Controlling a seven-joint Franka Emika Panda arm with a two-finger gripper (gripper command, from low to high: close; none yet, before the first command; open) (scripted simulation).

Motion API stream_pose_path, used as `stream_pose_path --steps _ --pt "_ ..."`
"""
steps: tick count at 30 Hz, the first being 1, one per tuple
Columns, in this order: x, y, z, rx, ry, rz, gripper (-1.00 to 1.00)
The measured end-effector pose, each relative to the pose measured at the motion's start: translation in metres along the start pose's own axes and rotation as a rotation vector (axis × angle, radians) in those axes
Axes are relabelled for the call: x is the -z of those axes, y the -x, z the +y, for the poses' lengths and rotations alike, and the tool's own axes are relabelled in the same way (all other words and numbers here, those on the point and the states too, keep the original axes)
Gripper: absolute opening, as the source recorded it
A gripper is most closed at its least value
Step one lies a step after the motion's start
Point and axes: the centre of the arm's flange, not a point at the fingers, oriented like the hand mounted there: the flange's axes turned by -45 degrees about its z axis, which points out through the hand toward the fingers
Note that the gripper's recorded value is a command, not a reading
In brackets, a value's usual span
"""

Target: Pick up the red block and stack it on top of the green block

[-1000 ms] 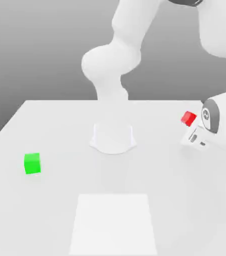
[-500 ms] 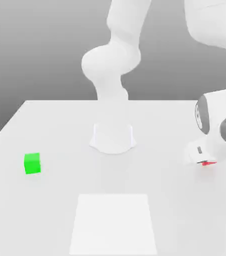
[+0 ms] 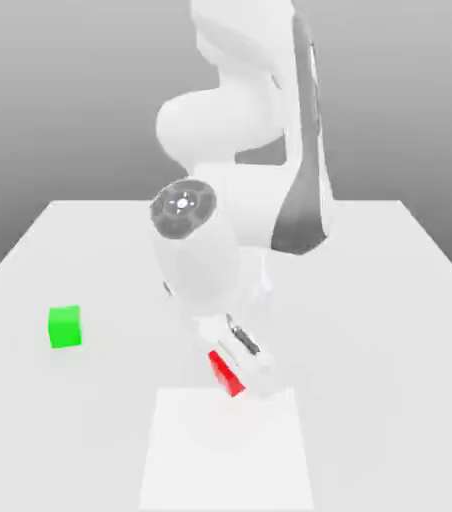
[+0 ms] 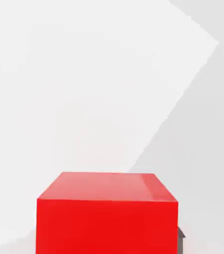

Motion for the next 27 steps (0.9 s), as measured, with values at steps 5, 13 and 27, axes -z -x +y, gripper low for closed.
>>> stream_pose_path --steps 5,13,27 --pt "0.025 -0.06 0.068 -0.366 -0.083 0.046 -1.0" --pt "0.04 -0.112 0.198 -0.975 -0.239 0.056 -1.0" --pt "-0.004 -0.134 0.222 -1.201 -0.324 0.08 1.0"
